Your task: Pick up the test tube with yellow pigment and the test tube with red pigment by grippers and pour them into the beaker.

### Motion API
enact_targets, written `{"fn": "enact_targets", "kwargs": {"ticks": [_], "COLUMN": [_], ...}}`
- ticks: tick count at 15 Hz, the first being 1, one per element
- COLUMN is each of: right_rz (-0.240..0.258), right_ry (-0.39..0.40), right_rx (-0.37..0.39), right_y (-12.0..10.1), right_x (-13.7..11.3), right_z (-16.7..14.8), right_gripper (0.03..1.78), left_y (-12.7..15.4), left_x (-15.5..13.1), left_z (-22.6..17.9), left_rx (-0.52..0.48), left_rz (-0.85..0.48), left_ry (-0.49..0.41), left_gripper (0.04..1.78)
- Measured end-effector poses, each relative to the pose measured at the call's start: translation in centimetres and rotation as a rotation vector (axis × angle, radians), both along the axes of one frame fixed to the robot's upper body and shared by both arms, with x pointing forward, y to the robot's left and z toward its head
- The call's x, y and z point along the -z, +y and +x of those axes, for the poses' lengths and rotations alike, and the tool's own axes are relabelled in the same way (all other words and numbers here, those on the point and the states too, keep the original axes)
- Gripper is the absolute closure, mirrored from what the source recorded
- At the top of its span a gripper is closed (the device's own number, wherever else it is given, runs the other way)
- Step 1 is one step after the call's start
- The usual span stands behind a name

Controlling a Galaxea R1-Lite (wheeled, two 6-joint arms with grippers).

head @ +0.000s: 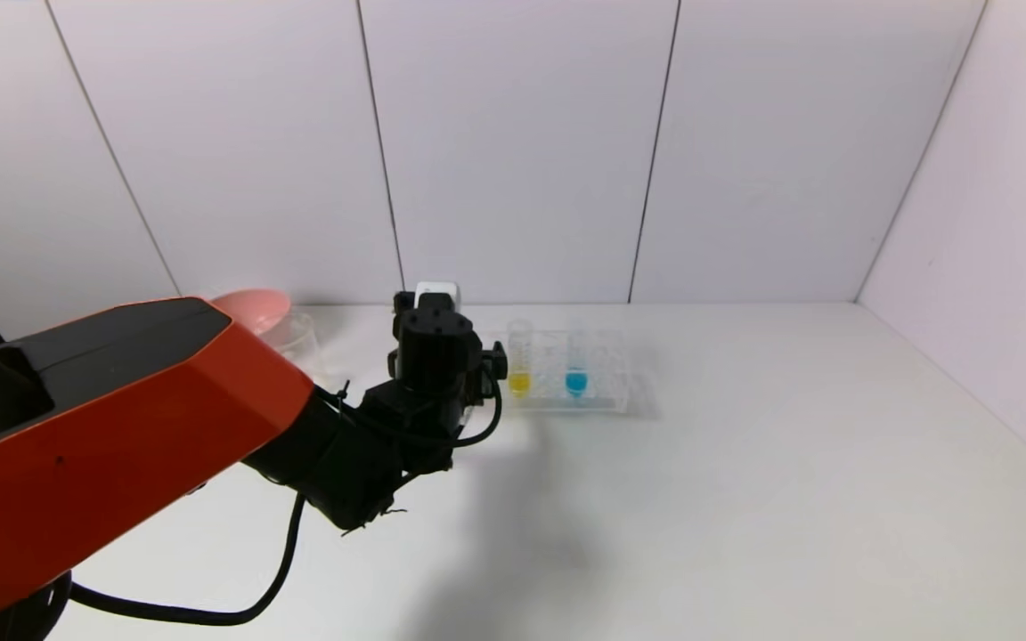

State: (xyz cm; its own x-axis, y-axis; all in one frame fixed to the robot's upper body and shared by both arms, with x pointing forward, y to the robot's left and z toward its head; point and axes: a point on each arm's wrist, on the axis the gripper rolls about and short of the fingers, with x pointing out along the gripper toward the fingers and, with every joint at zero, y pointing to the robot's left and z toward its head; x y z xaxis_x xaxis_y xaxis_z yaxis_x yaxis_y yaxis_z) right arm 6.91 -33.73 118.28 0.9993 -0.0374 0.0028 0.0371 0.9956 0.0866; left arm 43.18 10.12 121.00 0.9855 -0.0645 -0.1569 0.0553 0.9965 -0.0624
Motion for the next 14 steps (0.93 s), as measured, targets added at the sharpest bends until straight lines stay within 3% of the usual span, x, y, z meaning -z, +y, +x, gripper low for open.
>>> {"fn": "enact_targets", "kwargs": {"ticks": [3, 5, 11, 14], "right_rz": [0.0, 0.0, 0.0, 0.0], "right_ry": [0.0, 0.0, 0.0, 0.0], "right_rx": [0.0, 0.0, 0.0, 0.0], "right_y": [0.0, 0.0, 0.0, 0.0], "right_x": [0.0, 0.0, 0.0, 0.0], "right_z": [0.0, 0.0, 0.0, 0.0], "right_gripper": [0.1, 0.1, 0.1, 0.1], "left_y": [-0.08, -0.09, -0.23, -0.32], "left_x": [0.25, 0.32, 0.45, 0.15], "left_z": [0.15, 0.2, 0.2, 0.38], "left_rx": [-0.001, -0.001, 0.003, 0.002], "left_rz": [-0.004, -0.005, -0.004, -0.013], "left_ry": [-0.006, -0.006, -0.004, -0.014], "left_gripper": [0.14, 0.33, 1.32, 1.38]}}
